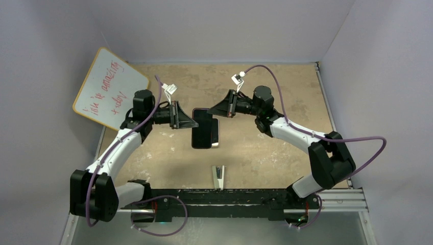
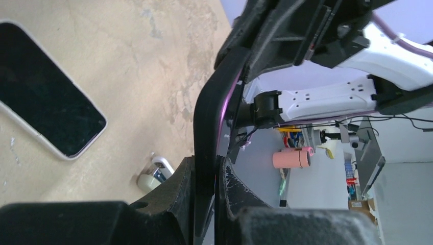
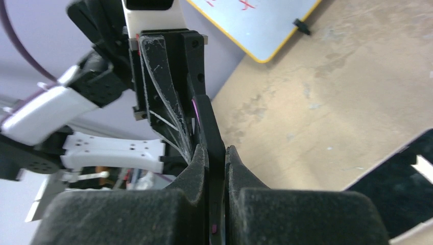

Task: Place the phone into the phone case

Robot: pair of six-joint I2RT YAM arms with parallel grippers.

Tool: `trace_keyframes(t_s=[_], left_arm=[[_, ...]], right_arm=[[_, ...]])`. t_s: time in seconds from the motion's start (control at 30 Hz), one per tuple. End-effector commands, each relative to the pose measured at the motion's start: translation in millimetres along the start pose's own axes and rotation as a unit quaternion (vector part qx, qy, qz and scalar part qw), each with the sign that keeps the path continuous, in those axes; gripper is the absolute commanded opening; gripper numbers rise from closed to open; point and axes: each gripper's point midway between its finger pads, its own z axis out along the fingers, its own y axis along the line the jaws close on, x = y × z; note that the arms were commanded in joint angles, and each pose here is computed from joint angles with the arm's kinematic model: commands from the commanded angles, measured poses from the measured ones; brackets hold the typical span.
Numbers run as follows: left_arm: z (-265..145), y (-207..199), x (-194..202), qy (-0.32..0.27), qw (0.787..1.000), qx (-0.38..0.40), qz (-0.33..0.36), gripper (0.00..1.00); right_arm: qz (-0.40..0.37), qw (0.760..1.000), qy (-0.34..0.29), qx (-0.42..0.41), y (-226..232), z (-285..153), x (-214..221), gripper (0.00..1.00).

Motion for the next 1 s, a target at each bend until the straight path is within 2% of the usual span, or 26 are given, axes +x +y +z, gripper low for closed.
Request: trace_keyframes(t_s=[0.0,0.1,0.27,0.43,0.47,0.63,0.7,0.8,0.97], left_arm=[[-5.8,72.6,20.8,0.012,0.983,-0.167,-0.073,0.00],[-5.2,84.3,24.1,0.016,0.978,-0.187,-0.093,0.00],[-3.6,84.2,19.8,0.006,0.979,-0.184,-0.091,0.00],[5.7,55.5,16.1,-0.016,0.992,-0.089,-0.092,0.00],[6.4,47.6,14.5,-0.025,0.993,-0.067,-0.091,0.00],[1.0,10.7,-3.0,-0.067,0.996,-0.008,-0.058,0.00],[-2.1,-4.2,-9.9,-0.081,0.995,0.012,-0.050,0.00],[-8.8,-35.4,-22.2,-0.103,0.992,0.060,-0.032,0.00],[-17.5,-61.0,-32.8,-0.124,0.989,0.076,0.008,0.00]], right_arm=[[-0.169,0.984,-0.043,-0.025,43.4,-9.0,-24.1,0.00],[-0.188,0.979,-0.071,-0.023,38.5,-15.5,-19.7,0.00],[-0.176,0.982,-0.068,0.021,21.4,-17.3,-17.5,0.00],[-0.145,0.988,-0.052,0.008,15.5,-22.3,3.5,0.00],[-0.132,0.990,-0.052,0.005,15.5,-24.3,7.6,0.02],[-0.092,0.995,-0.030,-0.013,19.8,-32.2,25.1,0.45],[-0.075,0.997,-0.032,-0.013,18.8,-36.8,31.9,0.56],[-0.050,0.998,-0.026,-0.034,27.6,-44.8,44.3,0.63],[-0.030,0.997,-0.025,-0.065,46.4,-54.3,56.6,0.67]])
